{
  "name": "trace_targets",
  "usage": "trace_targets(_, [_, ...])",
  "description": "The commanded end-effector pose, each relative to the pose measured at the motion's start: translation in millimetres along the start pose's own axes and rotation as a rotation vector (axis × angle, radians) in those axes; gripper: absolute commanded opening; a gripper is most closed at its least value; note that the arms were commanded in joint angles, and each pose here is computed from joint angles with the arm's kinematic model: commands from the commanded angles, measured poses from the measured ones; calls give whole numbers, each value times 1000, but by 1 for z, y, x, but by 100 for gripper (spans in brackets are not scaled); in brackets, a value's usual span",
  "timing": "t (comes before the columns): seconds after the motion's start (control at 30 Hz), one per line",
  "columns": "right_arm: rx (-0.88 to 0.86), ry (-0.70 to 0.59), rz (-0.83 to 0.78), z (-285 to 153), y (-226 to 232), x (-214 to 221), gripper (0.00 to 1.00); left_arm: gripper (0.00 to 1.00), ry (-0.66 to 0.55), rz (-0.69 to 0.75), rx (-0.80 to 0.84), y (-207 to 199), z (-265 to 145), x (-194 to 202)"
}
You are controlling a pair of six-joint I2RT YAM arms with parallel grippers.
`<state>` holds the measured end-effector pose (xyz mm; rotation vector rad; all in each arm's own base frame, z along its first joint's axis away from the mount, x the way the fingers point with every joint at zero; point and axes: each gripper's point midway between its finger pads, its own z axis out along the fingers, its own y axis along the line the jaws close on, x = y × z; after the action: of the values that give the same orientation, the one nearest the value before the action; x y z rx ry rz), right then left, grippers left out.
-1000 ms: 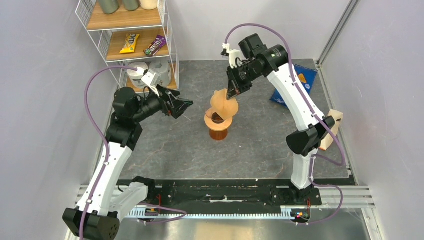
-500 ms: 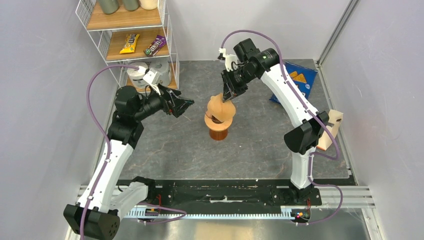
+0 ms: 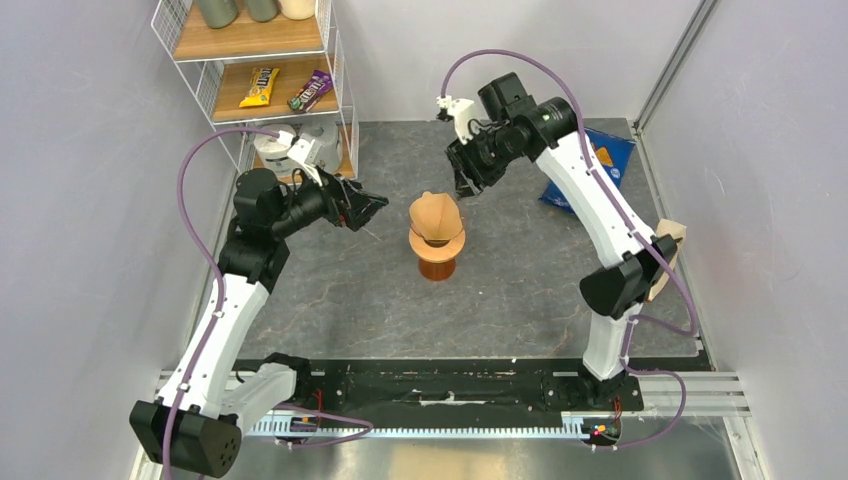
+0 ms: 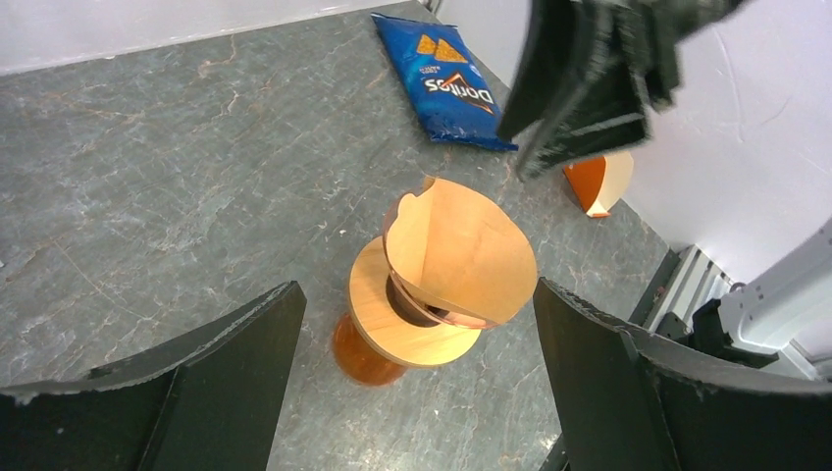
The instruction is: Place the coffee filter in the dripper
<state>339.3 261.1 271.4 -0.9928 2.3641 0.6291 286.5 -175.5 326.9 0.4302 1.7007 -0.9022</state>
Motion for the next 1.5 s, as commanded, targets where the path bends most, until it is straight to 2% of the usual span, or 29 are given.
trace_targets(0.0, [0,-62,-337,-24,43,-10,50,95,-71,-48,-42,5,-1,-25])
trace_targets(0.4, [98,18,-381,38,36,6,21,95,-174,-204,-177,44,-11,-51])
trace_targets(0.6, [108,14,-341,64,30,5,18,95,-173,-285,-218,61,-16,-51])
trace_targets(1.47, [97,72,-342,119,18,43,18,95,-179,-299,-211,69,-19,-47])
